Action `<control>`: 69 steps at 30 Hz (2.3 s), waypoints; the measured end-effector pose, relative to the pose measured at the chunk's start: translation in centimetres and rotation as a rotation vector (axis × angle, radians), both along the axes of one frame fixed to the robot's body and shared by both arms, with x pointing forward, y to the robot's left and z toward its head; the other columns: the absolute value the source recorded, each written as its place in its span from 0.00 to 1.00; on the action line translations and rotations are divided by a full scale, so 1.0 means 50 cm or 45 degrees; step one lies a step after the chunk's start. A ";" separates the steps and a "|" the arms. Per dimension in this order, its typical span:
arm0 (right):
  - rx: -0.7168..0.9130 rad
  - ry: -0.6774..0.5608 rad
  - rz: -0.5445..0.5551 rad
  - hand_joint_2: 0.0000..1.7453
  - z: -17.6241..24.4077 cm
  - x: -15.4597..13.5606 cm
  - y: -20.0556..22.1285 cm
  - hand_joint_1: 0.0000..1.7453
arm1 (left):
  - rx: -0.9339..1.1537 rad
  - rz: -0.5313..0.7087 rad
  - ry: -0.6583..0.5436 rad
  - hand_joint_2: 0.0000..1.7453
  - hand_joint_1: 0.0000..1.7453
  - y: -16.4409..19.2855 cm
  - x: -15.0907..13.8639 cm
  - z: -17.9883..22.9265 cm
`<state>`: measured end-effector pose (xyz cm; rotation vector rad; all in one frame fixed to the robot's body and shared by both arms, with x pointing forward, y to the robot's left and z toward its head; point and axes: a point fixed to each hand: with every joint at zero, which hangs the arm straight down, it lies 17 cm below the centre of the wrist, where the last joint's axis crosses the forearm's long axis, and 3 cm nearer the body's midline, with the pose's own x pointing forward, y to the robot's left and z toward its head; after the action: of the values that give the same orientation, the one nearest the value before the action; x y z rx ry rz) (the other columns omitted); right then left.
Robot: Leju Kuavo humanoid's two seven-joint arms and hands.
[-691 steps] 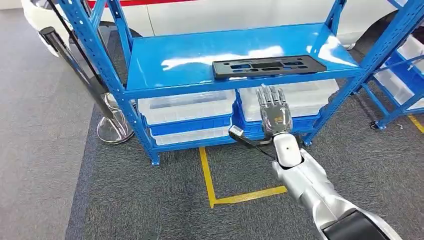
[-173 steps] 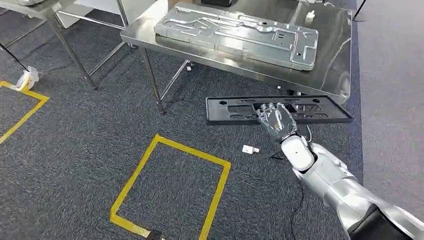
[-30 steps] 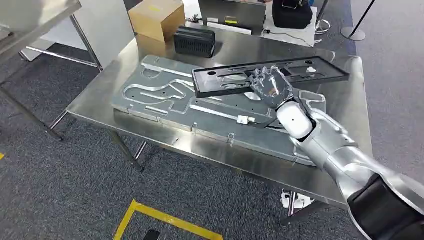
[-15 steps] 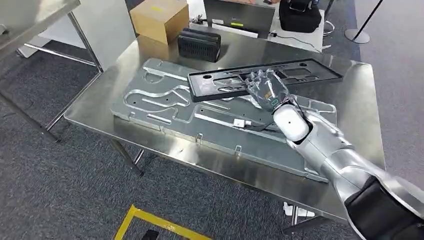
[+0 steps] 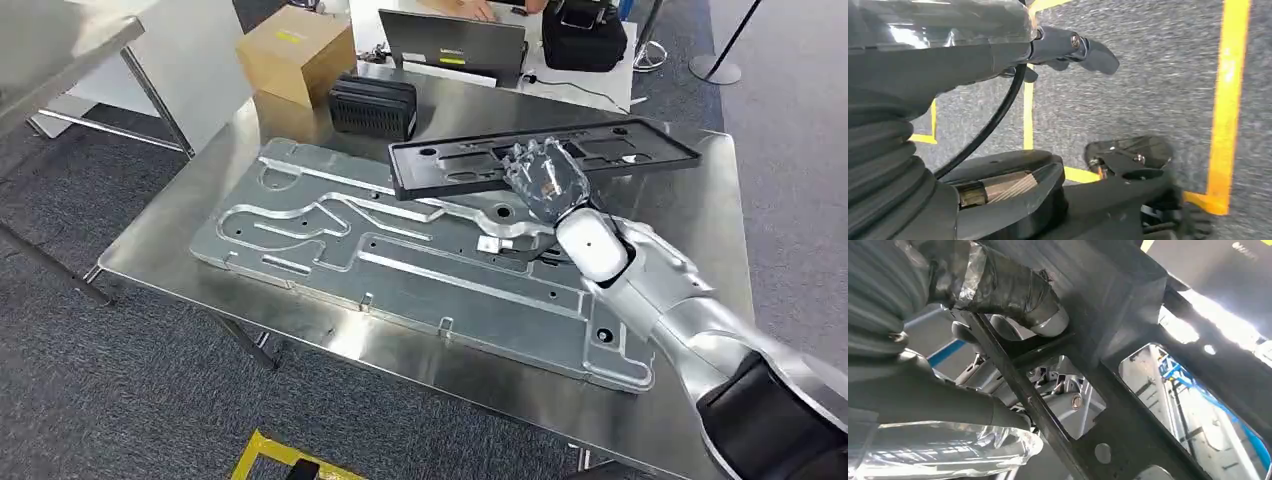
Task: Take the parts from the cabinet and place them on the table.
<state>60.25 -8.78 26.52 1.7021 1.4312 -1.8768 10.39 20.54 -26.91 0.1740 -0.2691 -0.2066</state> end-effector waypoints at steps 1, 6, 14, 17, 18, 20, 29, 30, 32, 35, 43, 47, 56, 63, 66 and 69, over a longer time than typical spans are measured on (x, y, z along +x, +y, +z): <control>-0.002 0.006 0.002 1.00 -0.004 -0.001 0.001 1.00 | 0.000 -0.005 -0.006 1.00 0.00 0.000 0.003 0.001; -0.002 0.010 0.002 0.00 -0.008 -0.002 0.001 0.00 | 0.027 -0.057 -0.079 1.00 0.00 0.003 0.031 0.008; -0.001 0.010 -0.004 0.00 -0.008 -0.001 -0.003 0.00 | 0.039 -0.047 -0.085 1.00 0.00 0.008 0.042 0.010; 0.002 0.008 -0.006 0.00 -0.006 0.000 -0.004 0.00 | 0.039 -0.047 -0.087 1.00 0.00 0.008 0.043 0.010; 0.003 0.007 -0.006 0.00 -0.005 0.000 -0.004 0.00 | 0.039 -0.047 -0.087 1.00 0.00 0.008 0.043 0.010; 0.003 0.008 -0.007 0.00 -0.005 0.001 -0.005 0.00 | 0.037 -0.048 -0.088 1.00 0.00 0.007 0.043 0.010; -0.003 0.012 -0.005 0.00 -0.007 0.001 -0.005 0.00 | 0.023 -0.053 -0.092 1.00 0.00 0.003 0.043 0.010; -0.003 0.012 -0.005 0.00 -0.007 0.001 -0.005 0.00 | 0.023 -0.053 -0.092 1.00 0.00 0.003 0.043 0.010; -0.004 0.013 -0.005 0.00 -0.007 0.001 -0.006 0.00 | 0.022 -0.054 -0.093 1.00 0.00 0.003 0.044 0.010; 0.009 0.006 -0.017 0.00 0.001 0.005 -0.014 0.00 | 0.020 -0.055 -0.101 0.00 0.00 0.002 0.045 0.011; 0.014 -0.017 -0.019 0.00 0.029 0.013 -0.016 0.00 | 0.020 -0.065 -0.109 0.00 0.00 0.001 0.048 0.012; 0.005 -0.011 -0.016 0.00 0.026 0.012 -0.015 0.00 | 0.005 -0.065 -0.107 0.00 0.00 -0.003 0.048 0.012; 0.002 -0.007 -0.015 0.00 0.023 0.012 -0.015 0.00 | -0.011 -0.063 -0.112 0.00 0.00 -0.008 0.048 0.012; -0.011 0.018 -0.024 0.00 0.001 0.011 -0.026 0.00 | -0.021 -0.064 -0.113 0.00 0.00 -0.015 0.050 0.013; -0.012 0.019 -0.024 0.00 0.000 0.010 -0.027 0.00 | -0.022 -0.064 -0.112 0.00 0.00 -0.016 0.049 0.013; -0.011 0.017 -0.015 0.00 0.003 0.008 -0.022 0.00 | -0.021 -0.063 -0.116 0.00 0.00 -0.015 0.053 0.014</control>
<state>60.67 -9.87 26.66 1.7012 1.4190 -1.9013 13.04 19.77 -26.21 0.1608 -0.3657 -0.2459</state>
